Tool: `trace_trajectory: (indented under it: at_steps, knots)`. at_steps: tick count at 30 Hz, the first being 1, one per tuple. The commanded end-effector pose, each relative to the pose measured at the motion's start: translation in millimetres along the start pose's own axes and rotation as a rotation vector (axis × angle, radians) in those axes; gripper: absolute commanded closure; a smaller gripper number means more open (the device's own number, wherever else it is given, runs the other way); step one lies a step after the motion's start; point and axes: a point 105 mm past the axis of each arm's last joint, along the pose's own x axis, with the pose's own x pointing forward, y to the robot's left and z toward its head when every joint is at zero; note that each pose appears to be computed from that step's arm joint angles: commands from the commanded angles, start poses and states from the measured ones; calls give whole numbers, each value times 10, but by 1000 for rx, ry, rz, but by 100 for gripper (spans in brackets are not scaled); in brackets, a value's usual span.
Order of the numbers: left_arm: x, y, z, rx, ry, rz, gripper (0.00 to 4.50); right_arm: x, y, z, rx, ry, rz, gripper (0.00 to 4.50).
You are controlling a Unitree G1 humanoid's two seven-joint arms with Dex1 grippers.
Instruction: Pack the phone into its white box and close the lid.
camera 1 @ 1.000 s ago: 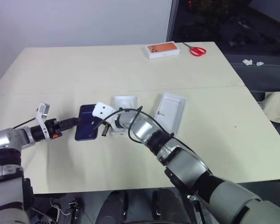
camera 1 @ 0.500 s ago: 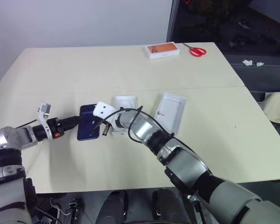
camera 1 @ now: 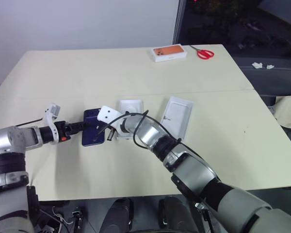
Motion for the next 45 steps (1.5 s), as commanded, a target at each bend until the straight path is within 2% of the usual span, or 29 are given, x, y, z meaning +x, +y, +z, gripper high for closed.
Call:
trace_trajectory:
  at_steps: [1,4,6,9,12,20,23,28,30,32,40,43,45]
  knots:
    - [210,-339,12,-19,16,-131,83,171,627,748,-58,-169,158,450]
    - [218,-394,8,24,46,-102,83,172,622,733,-60,-166,157,450]
    - [215,-324,-43,14,59,-80,83,172,620,736,-59,-166,156,450]
    - [156,-411,-31,3,65,-103,83,168,600,731,-58,-165,151,450]
    - [156,-327,-51,7,57,-67,83,169,594,721,-60,-165,148,450]
    - [87,-271,-23,-56,-41,-121,83,167,585,706,-65,-164,147,450]
    - [-22,-156,2,-89,-98,-105,83,168,599,688,-71,-161,152,450]
    - [-67,-99,-34,-120,-118,-98,83,170,629,687,-77,-163,162,450]
    - [-52,-84,-62,-124,-118,-96,138,170,638,687,-79,-163,165,450]
    - [-19,-75,-106,-139,-113,-106,216,169,647,687,-82,-164,170,450]
    - [52,-60,-194,-182,-102,-126,216,164,627,674,-80,-161,166,450]
    - [71,-52,-209,-200,-105,-129,299,163,627,673,-80,-160,166,450]
    - [74,-63,-217,-208,-103,-142,396,163,628,671,-80,-160,166,450]
